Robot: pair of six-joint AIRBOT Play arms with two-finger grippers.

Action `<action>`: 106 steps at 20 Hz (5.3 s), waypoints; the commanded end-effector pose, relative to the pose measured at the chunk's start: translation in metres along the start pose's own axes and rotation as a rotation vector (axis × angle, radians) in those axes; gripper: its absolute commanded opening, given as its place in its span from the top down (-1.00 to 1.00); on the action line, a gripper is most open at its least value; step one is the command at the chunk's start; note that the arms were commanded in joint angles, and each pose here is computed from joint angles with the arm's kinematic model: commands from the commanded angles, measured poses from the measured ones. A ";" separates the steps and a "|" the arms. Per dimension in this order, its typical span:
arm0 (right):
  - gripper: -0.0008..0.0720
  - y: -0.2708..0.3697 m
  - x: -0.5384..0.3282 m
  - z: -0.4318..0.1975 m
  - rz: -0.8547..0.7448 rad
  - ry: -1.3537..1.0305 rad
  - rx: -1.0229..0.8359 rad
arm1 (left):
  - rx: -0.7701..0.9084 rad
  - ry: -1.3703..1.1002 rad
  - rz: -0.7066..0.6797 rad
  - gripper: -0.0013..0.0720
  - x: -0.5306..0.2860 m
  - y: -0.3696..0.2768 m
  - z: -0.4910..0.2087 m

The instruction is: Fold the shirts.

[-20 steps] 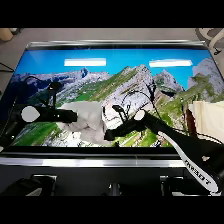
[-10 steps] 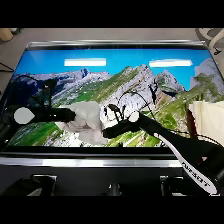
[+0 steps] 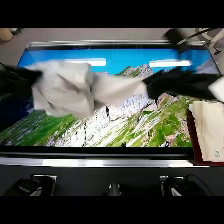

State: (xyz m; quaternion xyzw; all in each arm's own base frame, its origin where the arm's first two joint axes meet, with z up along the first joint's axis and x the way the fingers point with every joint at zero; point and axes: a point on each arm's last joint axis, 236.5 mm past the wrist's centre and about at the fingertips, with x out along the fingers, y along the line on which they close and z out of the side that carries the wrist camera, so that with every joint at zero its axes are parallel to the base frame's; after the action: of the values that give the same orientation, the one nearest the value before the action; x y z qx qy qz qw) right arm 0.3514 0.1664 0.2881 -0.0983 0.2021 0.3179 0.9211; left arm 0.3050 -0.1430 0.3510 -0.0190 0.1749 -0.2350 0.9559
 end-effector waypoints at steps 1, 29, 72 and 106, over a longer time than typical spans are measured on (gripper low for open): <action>0.94 -0.015 -0.162 0.087 -0.337 -0.320 -0.194 | -0.001 -0.283 -0.011 0.88 -0.095 -0.019 0.087; 0.93 -0.032 0.023 -0.284 -0.139 0.743 0.214 | -0.204 1.059 0.160 -0.51 0.069 0.099 -0.304; 0.93 -0.110 -0.187 -0.067 -0.657 0.530 -0.030 | -0.235 -0.006 0.196 0.88 -0.006 0.126 0.042; 0.93 -0.062 0.006 -0.285 -0.227 0.859 0.130 | -1.061 0.947 0.033 -0.64 0.118 -0.004 -0.451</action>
State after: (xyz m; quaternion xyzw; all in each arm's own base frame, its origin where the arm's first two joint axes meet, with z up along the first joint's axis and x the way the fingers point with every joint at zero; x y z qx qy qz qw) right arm 0.3065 0.0310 0.0325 -0.1856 0.5740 0.1280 0.7872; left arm 0.2313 -0.1641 -0.1014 -0.3529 0.6908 -0.1039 0.6224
